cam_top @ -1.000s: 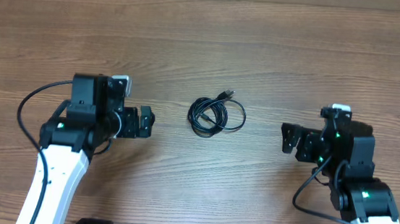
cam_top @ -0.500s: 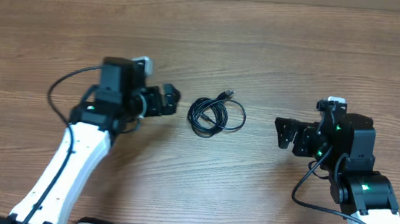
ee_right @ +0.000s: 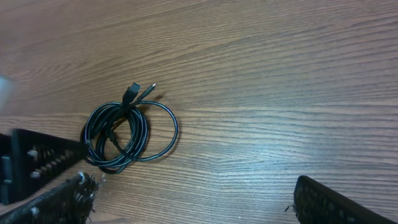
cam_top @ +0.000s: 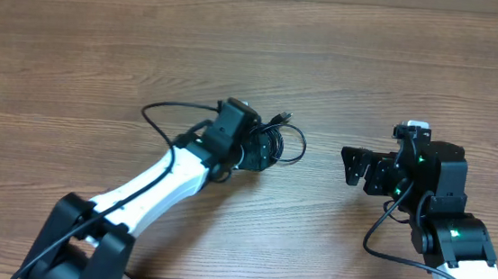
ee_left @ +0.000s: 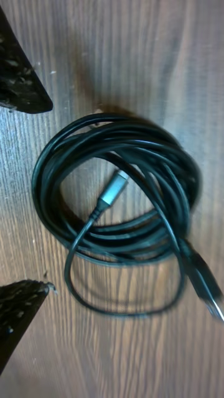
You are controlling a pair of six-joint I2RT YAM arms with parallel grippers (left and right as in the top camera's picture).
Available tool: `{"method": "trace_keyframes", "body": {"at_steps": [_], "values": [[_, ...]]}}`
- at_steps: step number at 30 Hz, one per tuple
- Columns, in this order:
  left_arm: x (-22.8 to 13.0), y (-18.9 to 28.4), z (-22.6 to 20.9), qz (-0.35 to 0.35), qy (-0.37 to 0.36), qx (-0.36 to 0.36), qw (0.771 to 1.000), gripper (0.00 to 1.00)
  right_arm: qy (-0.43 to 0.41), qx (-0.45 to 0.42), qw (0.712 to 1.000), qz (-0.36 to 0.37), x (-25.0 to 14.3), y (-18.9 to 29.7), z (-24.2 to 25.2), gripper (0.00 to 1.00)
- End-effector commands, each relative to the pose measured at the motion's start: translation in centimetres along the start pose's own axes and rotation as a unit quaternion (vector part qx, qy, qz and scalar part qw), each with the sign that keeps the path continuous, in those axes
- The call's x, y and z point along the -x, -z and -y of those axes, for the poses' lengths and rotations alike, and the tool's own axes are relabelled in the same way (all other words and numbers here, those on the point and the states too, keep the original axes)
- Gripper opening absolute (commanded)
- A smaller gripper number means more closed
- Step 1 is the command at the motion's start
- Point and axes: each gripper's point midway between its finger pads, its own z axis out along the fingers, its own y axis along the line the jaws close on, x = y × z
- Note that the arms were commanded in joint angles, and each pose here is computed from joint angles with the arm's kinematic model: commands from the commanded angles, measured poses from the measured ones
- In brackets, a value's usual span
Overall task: Untangle cables
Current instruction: 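Grasp the black cable coil with the left gripper, bring right gripper close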
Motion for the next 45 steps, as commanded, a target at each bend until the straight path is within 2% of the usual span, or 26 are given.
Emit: {"method": "trace_keyframes", "body": {"at_steps": [1,9,14,16,18,20,22,25,29,31,39,42,45], "values": [[0.0,-0.9,-0.1,0.013,0.058,0.031,0.998,0.83,0.005,0.008,1.0,0.017,1.3,0.6,-0.7,1.0],[0.6,-1.6,-1.8,0.06,0.088,0.092,0.99,0.73,0.005,0.008,1.0,0.017,1.3,0.6,-0.7,1.0],[-0.1,-2.7,-2.7,0.052,0.107,0.112,0.987,0.63,0.005,0.008,1.0,0.017,1.3,0.6,-0.7,1.0],[-0.3,-3.1,-2.8,0.047,0.109,0.112,0.987,0.48,0.005,0.008,1.0,0.017,1.3,0.6,-0.7,1.0],[-0.2,-3.2,-2.7,0.048,0.109,0.109,0.987,0.23,0.005,0.008,1.0,0.017,1.3,0.6,-0.7,1.0],[0.1,-3.1,-2.4,0.052,0.104,0.104,0.988,0.04,0.005,0.008,1.0,0.017,1.3,0.6,-0.7,1.0],[0.7,-2.9,-1.9,0.056,0.087,0.098,0.99,0.04,0.004,0.008,1.0,0.017,1.3,0.6,-0.7,1.0],[2.5,-2.2,-0.2,0.067,0.023,0.082,0.994,0.04,-0.017,0.01,1.0,0.022,1.6,0.6,-0.8,1.0],[4.8,-0.1,4.6,0.062,-0.096,0.015,0.993,0.04,-0.028,0.047,0.998,0.031,2.4,0.2,-2.1,1.0],[5.1,0.9,6.4,0.048,-0.132,-0.014,0.99,0.04,-0.025,0.073,0.997,0.027,2.5,-0.2,-2.9,0.99],[3.5,3.1,9.7,-0.02,-0.173,-0.087,0.981,0.04,-0.027,0.128,0.991,-0.007,2.3,-3.6,-4.2,0.96],[2.5,3.8,11.3,-0.042,-0.194,-0.137,0.97,0.04,-0.028,0.145,0.989,-0.014,2.4,-5.2,-4.5,0.95],[2.6,4.6,12.4,-0.043,-0.207,-0.163,0.964,0.04,-0.033,0.142,0.989,-0.029,1.8,-6.7,-4.1,0.95]]}}
